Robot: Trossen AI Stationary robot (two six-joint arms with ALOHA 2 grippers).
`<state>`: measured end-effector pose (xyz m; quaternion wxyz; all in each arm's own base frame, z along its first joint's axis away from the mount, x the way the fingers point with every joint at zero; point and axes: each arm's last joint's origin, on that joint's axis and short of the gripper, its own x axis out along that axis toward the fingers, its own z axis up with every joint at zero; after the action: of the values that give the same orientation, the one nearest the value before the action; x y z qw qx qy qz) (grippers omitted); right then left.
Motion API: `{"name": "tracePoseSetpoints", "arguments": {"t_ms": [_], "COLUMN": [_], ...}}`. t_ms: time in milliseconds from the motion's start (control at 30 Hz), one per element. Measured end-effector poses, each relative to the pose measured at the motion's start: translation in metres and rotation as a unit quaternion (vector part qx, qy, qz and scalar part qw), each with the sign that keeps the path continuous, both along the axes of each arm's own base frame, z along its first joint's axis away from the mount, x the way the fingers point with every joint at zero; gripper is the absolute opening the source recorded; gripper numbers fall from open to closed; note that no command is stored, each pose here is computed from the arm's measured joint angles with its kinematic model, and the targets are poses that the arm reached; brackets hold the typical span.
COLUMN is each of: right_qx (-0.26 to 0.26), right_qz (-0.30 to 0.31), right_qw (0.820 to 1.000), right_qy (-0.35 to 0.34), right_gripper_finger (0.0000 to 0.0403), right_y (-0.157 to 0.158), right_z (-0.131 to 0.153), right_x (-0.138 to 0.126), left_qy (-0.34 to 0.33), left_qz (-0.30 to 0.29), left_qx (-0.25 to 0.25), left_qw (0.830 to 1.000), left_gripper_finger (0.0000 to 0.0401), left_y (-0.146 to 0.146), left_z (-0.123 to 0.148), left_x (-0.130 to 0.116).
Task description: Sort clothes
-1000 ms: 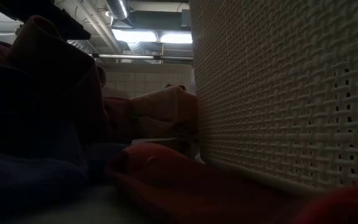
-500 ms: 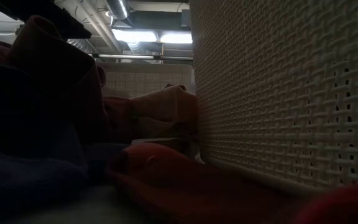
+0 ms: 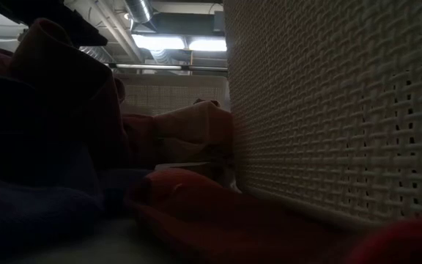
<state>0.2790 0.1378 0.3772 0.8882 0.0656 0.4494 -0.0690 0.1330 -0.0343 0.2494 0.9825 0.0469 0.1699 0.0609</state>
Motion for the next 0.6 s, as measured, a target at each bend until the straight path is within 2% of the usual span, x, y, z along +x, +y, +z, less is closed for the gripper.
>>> {"name": "tracePoseSetpoints", "arguments": {"t_ms": [133,333,467,600], "right_qx": [0.002,-0.114,-0.137,-0.129], "right_qz": [0.033,0.049,0.06,0.073], "right_qw": [0.998,0.975,0.969,0.971], "right_qy": [-0.059,-0.183,-0.199,-0.187], "right_gripper_finger": [0.0254,0.0283,0.0284,0.0284], "right_y": [0.001,-0.001,-0.012,-0.03], "right_z": [0.026,0.042,0.032,0.012], "right_x": [0.002,0.024,0.056,0.088], "left_qy": [0.0,-0.001,-0.001,0.0], "left_qz": [0.0,0.0,0.0,0.0], "left_qx": [0.0,0.0,-0.001,-0.001], "left_qw": [1.0,1.0,1.0,1.0], "left_gripper_finger": [0.0153,0.0153,0.0153,0.0153], "left_y": [0.0,0.0,0.0,0.0], "left_z": [0.0,0.0,0.0,0.0], "left_x": [0.0,0.0,0.0,0.0]}}
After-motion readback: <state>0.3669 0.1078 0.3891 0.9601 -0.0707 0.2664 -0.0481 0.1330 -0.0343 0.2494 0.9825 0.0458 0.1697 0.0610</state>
